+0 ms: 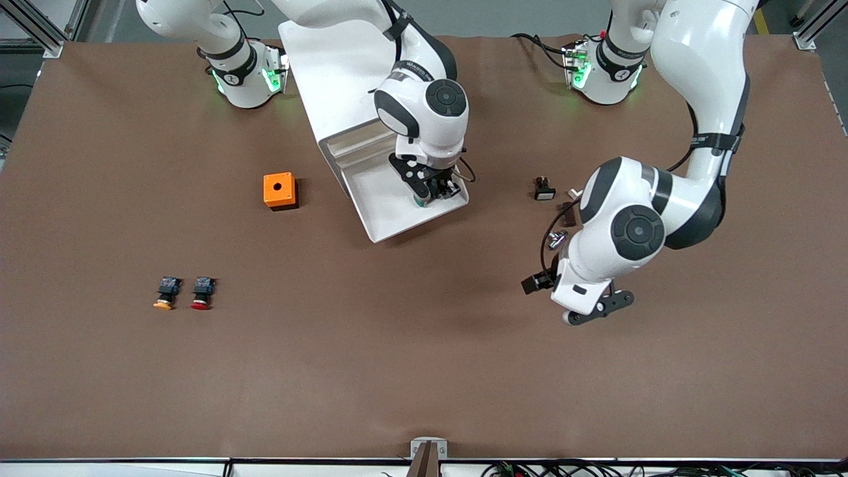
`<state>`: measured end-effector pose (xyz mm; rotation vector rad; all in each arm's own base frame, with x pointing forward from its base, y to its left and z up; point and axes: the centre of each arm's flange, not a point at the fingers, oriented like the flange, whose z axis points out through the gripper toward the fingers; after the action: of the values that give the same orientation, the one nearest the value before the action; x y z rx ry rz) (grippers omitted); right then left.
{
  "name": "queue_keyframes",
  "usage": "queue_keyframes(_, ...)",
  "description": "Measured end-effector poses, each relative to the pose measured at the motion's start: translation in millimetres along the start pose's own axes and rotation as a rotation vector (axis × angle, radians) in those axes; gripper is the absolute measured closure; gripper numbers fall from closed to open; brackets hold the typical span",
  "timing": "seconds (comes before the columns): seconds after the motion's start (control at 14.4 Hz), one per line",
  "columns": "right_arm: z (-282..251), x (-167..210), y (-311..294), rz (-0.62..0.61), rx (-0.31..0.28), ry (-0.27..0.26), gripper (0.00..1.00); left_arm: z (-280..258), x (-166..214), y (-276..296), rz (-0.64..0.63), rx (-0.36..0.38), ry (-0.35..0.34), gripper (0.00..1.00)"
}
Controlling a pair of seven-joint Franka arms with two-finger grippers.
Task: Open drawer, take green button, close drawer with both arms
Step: 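Lift the button with the right gripper while the left gripper pushes the drawer shut, then carry the green button beside the red button and release it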
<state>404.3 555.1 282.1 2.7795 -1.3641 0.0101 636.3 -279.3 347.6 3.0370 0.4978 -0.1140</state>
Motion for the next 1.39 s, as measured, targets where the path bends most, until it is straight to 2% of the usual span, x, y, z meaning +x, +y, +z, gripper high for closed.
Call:
queue_keyframes(0.14,-11,11,-7,-0.002,0.011,0.0,0.59,9,-21,7,-0.004,0.0,-0.015,0.0)
queue_keyframes(0.28,-38,36,-14,-0.044,-0.019,0.002,0.59,17,-38,19,-0.024,-0.016,-0.019,0.0)
queue_keyframes(0.42,-78,83,-17,-0.122,-0.046,-0.03,0.59,31,-56,35,-0.064,-0.058,0.0,0.0)
queue_keyframes(0.69,-142,202,-2,-0.295,-0.056,-0.079,0.59,75,-113,79,-0.095,-0.101,0.009,0.0)
queue_keyframes(0.9,-127,287,14,-0.428,-0.077,-0.087,0.59,97,-156,109,-0.079,-0.091,-0.009,0.0)
queue_keyframes(1.11,-95,367,35,-0.526,-0.084,-0.097,0.59,118,-182,122,-0.022,-0.056,-0.01,0.0)
queue_keyframes(1.39,-72,445,61,-0.631,-0.04,-0.075,0.59,134,-199,132,-0.014,-0.041,-0.021,0.0)
